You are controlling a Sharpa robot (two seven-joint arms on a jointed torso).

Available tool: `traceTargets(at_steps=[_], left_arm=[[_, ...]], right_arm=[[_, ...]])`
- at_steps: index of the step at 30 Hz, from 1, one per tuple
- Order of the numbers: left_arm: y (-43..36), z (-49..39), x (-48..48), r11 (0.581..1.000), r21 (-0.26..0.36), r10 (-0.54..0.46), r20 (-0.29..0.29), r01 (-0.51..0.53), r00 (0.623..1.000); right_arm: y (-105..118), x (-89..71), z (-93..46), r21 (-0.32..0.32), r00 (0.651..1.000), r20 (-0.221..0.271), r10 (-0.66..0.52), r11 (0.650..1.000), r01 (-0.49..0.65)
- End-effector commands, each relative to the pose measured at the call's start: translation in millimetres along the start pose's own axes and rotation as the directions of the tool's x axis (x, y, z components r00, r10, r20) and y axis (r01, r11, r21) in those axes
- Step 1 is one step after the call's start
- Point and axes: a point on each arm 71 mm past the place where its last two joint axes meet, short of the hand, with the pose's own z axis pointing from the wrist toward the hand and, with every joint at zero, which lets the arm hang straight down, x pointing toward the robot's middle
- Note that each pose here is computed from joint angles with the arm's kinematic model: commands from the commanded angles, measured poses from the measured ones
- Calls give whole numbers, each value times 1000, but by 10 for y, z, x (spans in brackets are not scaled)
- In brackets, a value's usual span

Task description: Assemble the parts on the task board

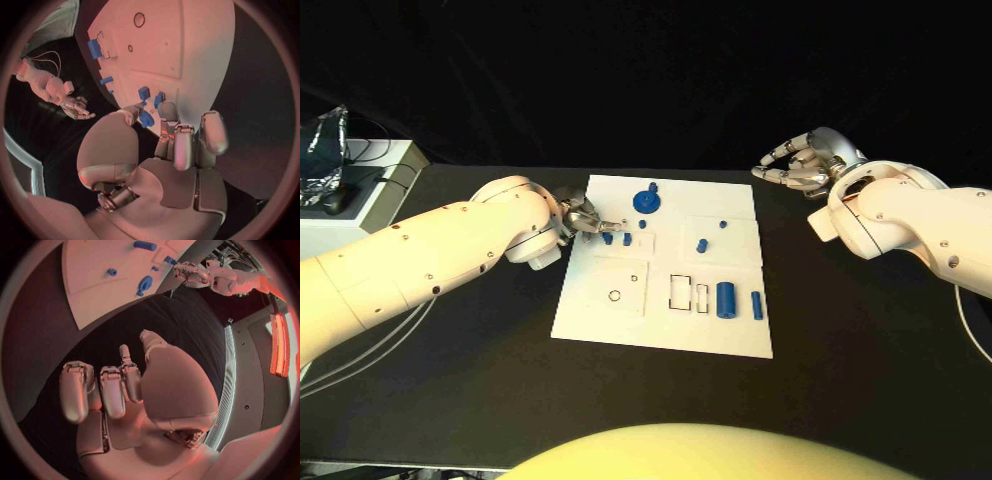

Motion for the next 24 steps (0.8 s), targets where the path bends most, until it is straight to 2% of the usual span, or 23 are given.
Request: traceTargets(at_steps=[1, 24], left_arm=[[-20, -10, -18, 1000, 12, -12, 7, 12, 1000], [13, -10, -70, 999, 17, -49, 15, 48, 999]], right_arm=[[11, 4, 0, -16, 1000, -6, -9, 1000, 9], [8, 0, -7, -15, 1000, -5, -9, 1000, 9]])
